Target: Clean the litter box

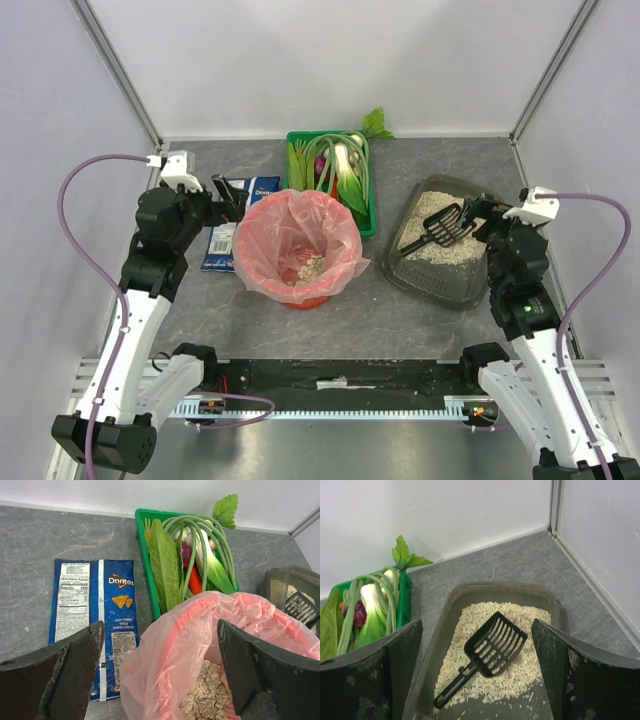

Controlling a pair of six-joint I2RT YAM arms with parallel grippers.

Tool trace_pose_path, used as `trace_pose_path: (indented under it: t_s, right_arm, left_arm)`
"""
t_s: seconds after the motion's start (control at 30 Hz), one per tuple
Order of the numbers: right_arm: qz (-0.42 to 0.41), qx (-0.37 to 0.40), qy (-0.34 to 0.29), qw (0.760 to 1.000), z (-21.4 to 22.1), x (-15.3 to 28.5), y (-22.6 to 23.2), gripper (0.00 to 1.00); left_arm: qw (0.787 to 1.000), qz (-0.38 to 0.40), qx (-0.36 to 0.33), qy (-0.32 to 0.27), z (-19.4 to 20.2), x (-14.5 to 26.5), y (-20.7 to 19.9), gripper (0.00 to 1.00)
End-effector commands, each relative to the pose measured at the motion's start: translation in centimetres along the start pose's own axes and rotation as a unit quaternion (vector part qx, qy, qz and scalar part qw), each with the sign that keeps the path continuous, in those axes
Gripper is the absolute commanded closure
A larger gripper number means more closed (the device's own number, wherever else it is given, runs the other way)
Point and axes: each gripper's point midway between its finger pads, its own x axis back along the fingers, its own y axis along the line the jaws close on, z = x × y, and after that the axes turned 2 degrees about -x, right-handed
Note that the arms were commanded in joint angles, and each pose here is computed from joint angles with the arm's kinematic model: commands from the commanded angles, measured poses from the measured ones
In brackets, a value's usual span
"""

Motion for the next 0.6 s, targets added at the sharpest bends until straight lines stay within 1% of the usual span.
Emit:
trace_pose_path:
  t_s: [0.0, 0.03, 0.07, 0.13, 0.17, 0.23, 0.27, 0.37, 0.4, 0.43, 0.47, 0.5, 0.53, 0.57]
  right_arm:
    - [0.016, -0.013, 0.092, 0.996, 0.4, 0.7, 0.5, 0.02]
    - [0.02, -0.014, 0.108, 0.994, 0.6, 0.8, 0.5, 0.02]
    - [0.03, -0.018, 0.142, 0.989, 1.3, 1.1, 0.5, 0.02]
    - [0.014, -0.027, 0.182, 0.983, 2.1, 1.6, 1.4, 0.02]
    - [0.009, -0.028, 0.216, 0.976, 2.7, 2.0, 1.8, 0.02]
    - [-0.005, -0.035, 0.26, 0.965, 3.9, 2.6, 2.7, 0.02]
    - [0.002, -0.04, 0.281, 0.959, 4.0, 3.3, 2.6, 0.02]
    - [0.016, -0.038, 0.312, 0.949, 4.7, 4.2, 2.2, 0.02]
    - [0.025, -0.05, 0.313, 0.948, 4.7, 4.4, 2.1, 0.02]
    - [0.026, -0.059, 0.315, 0.947, 4.9, 4.6, 2.1, 0.03]
    - [0.028, -0.07, 0.323, 0.944, 5.7, 4.7, 2.2, 0.04]
    - [0.025, -0.094, 0.327, 0.94, 6.2, 4.7, 2.7, 0.09]
    - [-0.002, -0.113, 0.343, 0.933, 6.8, 4.9, 3.9, 0.12]
    - [-0.01, -0.129, 0.35, 0.928, 7.8, 4.7, 4.4, 0.16]
  left_arm:
    - [0.999, 0.02, 0.012, -0.023, -2.2, 0.3, -1.1, 0.01]
    - [1.0, 0.014, 0.01, -0.021, -2.1, 0.1, -0.9, 0.01]
    - [1.0, -0.003, 0.008, -0.022, -2.0, -0.1, -0.2, 0.01]
    - [1.0, -0.02, 0.008, -0.016, -1.6, -0.3, 0.5, 0.01]
    - [0.999, -0.028, 0.006, -0.017, -1.5, -0.2, 0.8, 0.01]
    - [0.999, -0.035, 0.002, -0.018, -1.3, -0.2, 1.1, 0.01]
    - [0.999, -0.04, 0.0, -0.02, -1.3, -0.2, 1.3, 0.01]
    - [0.999, -0.05, -0.005, -0.018, -0.9, -0.2, 1.8, 0.01]
    - [0.999, -0.051, -0.006, -0.016, -0.8, -0.3, 1.9, 0.01]
    - [0.997, -0.07, -0.009, -0.014, -0.5, -0.3, 2.6, 0.01]
    - [0.997, -0.076, -0.01, -0.012, -0.3, -0.3, 2.8, 0.01]
    - [0.996, -0.084, -0.012, -0.008, -0.1, -0.3, 3.2, 0.01]
    - [0.995, -0.097, -0.012, -0.009, 0.0, -0.2, 3.6, 0.01]
    - [0.995, -0.103, -0.013, -0.01, 0.0, -0.1, 3.8, 0.01]
